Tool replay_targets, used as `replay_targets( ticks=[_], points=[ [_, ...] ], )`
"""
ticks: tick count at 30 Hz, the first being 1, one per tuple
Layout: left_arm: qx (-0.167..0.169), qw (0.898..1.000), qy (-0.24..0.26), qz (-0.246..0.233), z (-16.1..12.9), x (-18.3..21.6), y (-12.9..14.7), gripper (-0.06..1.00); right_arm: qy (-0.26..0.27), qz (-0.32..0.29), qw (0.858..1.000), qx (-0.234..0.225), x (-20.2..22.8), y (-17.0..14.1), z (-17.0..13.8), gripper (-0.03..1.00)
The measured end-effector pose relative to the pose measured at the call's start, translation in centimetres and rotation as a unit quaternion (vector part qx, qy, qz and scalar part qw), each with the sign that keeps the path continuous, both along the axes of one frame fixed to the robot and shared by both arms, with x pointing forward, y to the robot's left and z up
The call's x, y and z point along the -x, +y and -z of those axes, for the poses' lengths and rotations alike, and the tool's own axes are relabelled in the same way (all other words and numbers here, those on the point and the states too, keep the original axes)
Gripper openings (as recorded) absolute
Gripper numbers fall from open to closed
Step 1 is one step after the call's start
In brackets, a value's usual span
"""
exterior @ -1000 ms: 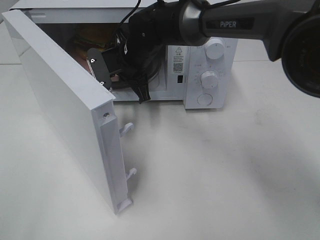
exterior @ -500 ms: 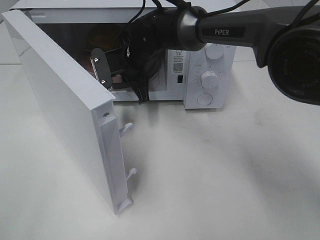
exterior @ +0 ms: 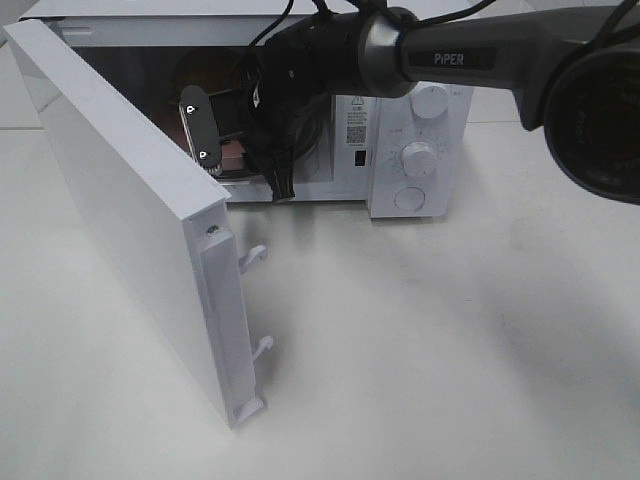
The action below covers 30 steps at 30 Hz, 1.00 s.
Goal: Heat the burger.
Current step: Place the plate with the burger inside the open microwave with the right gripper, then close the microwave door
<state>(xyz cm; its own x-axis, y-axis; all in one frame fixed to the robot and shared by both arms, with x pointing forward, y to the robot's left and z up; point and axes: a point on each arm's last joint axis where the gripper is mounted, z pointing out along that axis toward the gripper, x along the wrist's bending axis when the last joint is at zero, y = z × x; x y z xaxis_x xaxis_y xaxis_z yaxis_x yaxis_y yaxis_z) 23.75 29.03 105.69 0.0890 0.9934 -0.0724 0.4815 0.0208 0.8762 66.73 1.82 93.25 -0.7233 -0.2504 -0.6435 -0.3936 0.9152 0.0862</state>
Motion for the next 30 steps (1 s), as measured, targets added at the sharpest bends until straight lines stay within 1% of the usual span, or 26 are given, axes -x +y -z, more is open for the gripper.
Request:
replay_targets(
  ticks=[1,3,4,6,7,9,10,11,12,14,18,30],
  points=[
    [0.000,1.000,0.000,0.000,0.0,0.0,0.0,0.99,0.000,0.000,1.000,0.000,0.0,0.0,0.0,0.49],
    [0.000,1.000,0.000,0.000,0.0,0.0,0.0,0.99,0.006,0.000,1.000,0.000,0.8,-0.5,0.1,0.57],
    [0.000,1.000,0.000,0.000,0.0,0.0,0.0,0.99,0.006,0.000,1.000,0.000,0.8,-0.5,0.1,0.57],
    [0.000,1.000,0.000,0.000,0.0,0.0,0.0,0.99,0.001,-0.002,1.000,-0.008,1.4,-0.9,-0.2,0.63],
    [0.000,1.000,0.000,0.000,0.0,0.0,0.0,0.99,0.001,-0.002,1.000,-0.008,1.4,-0.9,-0.2,0.63],
    [0.000,1.000,0.000,0.000,0.0,0.0,0.0,0.99,0.003,-0.002,1.000,-0.013,2.2,-1.4,-0.3,0.68],
    [0.000,1.000,0.000,0.000,0.0,0.0,0.0,0.99,0.003,-0.002,1.000,-0.013,2.2,-1.4,-0.3,0.68],
    [0.000,1.000,0.000,0.000,0.0,0.0,0.0,0.99,0.002,-0.003,1.000,-0.014,2.7,-1.8,-0.5,0.71],
    [0.000,1.000,0.000,0.000,0.0,0.0,0.0,0.99,0.002,-0.003,1.000,-0.014,2.7,-1.8,-0.5,0.71],
    [0.000,1.000,0.000,0.000,0.0,0.0,0.0,0.99,0.001,-0.005,1.000,-0.016,3.5,-2.4,-0.9,0.74],
    [0.000,1.000,0.000,0.000,0.0,0.0,0.0,0.99,0.005,-0.006,1.000,-0.014,4.3,-2.9,-1.1,0.75],
    [0.000,1.000,0.000,0.000,0.0,0.0,0.0,0.99,0.006,0.010,0.999,-0.035,7.0,-5.0,-3.1,0.76]
  ],
)
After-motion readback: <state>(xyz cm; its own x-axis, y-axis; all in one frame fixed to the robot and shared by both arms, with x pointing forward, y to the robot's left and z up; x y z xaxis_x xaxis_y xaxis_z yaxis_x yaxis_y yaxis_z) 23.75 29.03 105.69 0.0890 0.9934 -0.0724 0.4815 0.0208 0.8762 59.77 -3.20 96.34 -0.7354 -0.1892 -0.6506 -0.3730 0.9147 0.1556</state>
